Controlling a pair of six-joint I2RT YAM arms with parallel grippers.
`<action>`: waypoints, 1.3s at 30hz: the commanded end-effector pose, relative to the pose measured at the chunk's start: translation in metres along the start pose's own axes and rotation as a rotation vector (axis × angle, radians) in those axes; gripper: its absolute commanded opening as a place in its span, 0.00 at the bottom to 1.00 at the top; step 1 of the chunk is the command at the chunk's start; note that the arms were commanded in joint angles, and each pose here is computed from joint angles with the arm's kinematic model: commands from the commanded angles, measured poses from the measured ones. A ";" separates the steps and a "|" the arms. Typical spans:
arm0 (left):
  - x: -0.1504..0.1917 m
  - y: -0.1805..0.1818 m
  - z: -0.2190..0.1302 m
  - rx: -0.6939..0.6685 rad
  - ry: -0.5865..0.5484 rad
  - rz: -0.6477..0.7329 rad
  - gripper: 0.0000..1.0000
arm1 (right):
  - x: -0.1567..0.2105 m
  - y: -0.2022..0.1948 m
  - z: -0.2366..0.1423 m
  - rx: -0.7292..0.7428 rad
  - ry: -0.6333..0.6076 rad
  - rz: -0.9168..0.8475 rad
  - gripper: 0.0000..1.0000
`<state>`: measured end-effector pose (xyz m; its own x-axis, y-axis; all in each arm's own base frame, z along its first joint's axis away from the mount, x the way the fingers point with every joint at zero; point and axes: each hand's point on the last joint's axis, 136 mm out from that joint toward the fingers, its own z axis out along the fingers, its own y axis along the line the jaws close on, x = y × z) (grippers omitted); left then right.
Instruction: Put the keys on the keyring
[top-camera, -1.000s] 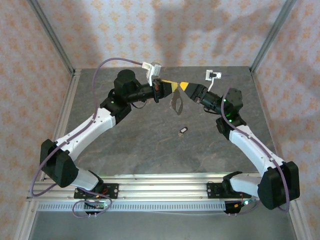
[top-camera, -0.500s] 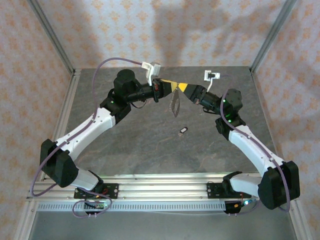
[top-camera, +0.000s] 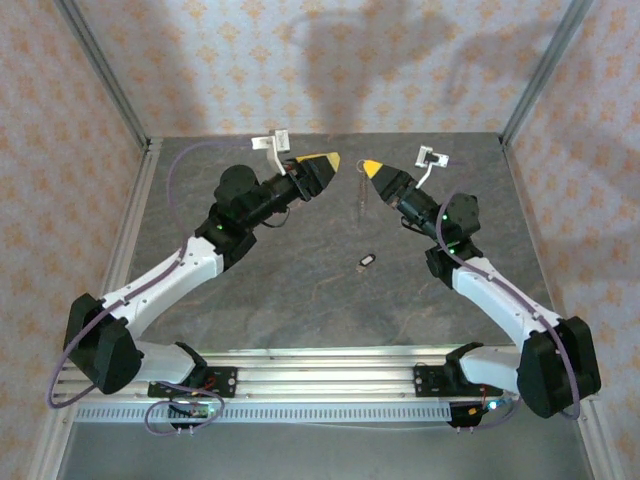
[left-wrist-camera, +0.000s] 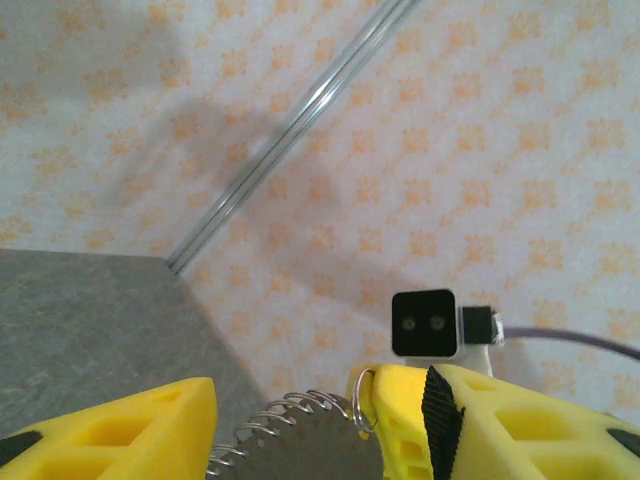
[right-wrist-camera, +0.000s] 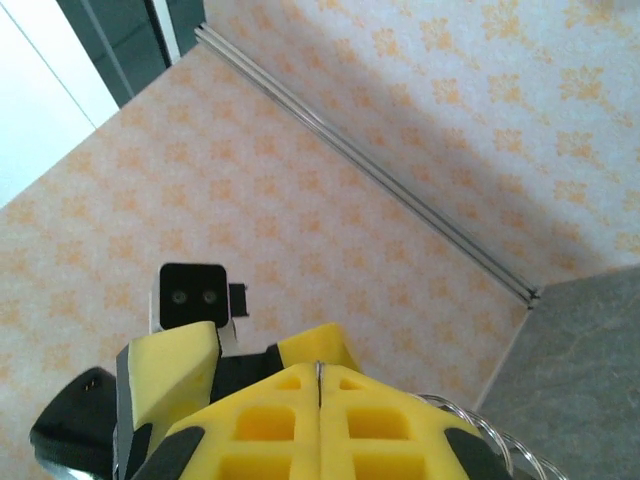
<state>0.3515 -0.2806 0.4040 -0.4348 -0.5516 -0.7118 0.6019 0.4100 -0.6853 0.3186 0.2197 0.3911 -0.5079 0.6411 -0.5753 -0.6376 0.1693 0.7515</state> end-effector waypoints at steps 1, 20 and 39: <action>-0.025 -0.021 -0.007 0.035 -0.156 -0.054 0.58 | -0.017 0.026 0.002 -0.105 -0.114 -0.029 0.00; -0.015 -0.007 -0.007 0.025 -0.224 -0.148 0.46 | -0.003 0.033 0.026 -0.179 -0.127 0.050 0.00; 0.000 0.000 0.009 0.023 -0.177 -0.158 0.39 | -0.002 0.038 0.028 -0.198 -0.121 0.057 0.00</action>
<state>0.3638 -0.2815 0.3879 -0.4098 -0.7186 -0.5618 0.5050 0.3342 -0.7958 0.3252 0.2494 0.3923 -0.5241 0.7066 -0.4755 -0.6384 0.0436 0.7685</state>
